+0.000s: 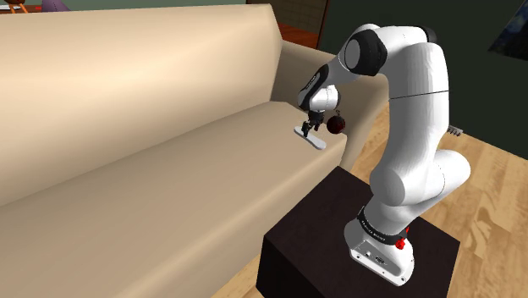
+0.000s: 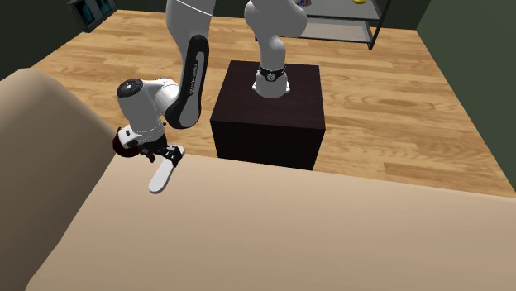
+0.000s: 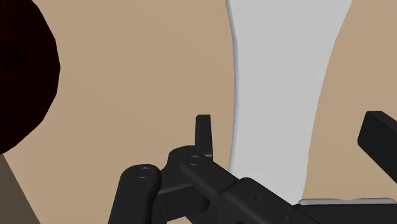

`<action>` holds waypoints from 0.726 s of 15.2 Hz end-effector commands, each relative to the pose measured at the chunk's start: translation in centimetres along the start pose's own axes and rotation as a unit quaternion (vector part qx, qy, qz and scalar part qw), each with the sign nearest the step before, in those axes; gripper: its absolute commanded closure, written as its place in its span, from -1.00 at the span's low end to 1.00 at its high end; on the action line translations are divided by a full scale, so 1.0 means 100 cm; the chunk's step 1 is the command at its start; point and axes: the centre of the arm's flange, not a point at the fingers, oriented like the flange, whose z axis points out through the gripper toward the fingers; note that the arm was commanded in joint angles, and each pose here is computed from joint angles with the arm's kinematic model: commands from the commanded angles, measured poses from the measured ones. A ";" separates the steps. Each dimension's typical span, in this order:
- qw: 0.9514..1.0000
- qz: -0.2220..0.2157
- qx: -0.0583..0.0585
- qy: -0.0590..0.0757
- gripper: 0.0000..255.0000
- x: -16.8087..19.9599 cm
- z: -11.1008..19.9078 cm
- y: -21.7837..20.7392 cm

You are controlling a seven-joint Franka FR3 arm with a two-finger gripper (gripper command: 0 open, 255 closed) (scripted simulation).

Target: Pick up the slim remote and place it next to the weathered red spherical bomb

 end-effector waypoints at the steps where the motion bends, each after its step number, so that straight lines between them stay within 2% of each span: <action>1: 1.000 0.000 0.000 0.000 -1.00 0.000 0.000 0.000; 3: 1.000 0.000 0.000 0.000 -1.00 0.000 0.000 0.000; 7: 1.000 0.000 0.000 0.000 -1.00 0.000 -0.050 0.000; 11: 1.000 0.000 0.000 0.000 -1.00 0.000 -0.050 0.000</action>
